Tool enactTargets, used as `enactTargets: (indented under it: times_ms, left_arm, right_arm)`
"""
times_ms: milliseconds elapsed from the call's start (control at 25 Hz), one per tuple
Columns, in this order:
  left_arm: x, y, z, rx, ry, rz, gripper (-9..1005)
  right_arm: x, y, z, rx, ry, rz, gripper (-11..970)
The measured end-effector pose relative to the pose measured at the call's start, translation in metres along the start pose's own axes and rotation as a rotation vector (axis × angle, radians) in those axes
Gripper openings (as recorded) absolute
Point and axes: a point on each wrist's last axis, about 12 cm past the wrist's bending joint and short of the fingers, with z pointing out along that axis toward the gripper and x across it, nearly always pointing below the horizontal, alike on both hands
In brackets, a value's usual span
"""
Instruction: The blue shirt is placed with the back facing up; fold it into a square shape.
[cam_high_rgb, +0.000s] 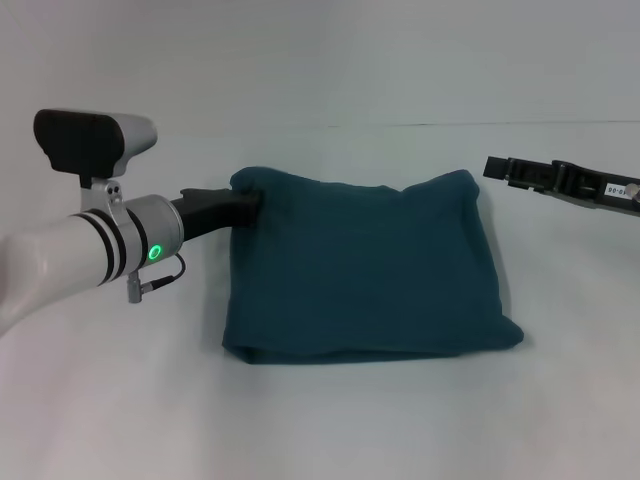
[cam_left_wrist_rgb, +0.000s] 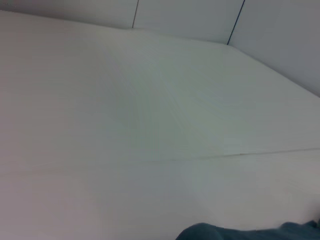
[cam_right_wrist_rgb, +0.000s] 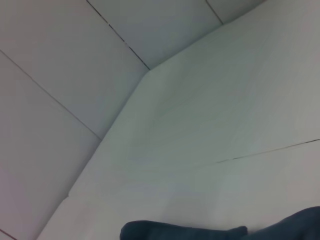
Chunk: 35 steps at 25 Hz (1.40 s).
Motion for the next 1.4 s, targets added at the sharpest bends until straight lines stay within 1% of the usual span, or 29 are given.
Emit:
enactTargets:
  times_ms: [400, 680, 1120, 1400]
  left_arm:
    - [-0.014, -0.001, -0.001, 0.007, -0.067, -0.042, 67]
    - [-0.02, 0.007, -0.002, -0.04, -0.101, -0.08, 69]
    - [-0.02, 0.012, -0.001, -0.089, -0.1, -0.086, 73]
    - [-0.02, 0.012, -0.002, -0.092, -0.1, -0.088, 75]
  right_arm:
    - [0.001, -0.001, 0.0, 0.007, -0.002, -0.002, 672]
    - [0.002, -0.003, 0.0, 0.023, -0.003, -0.001, 670]
    - [0.002, -0.002, 0.003, 0.025, 0.01, -0.01, 668]
    - [0.002, -0.001, 0.005, 0.023, 0.015, -0.014, 668]
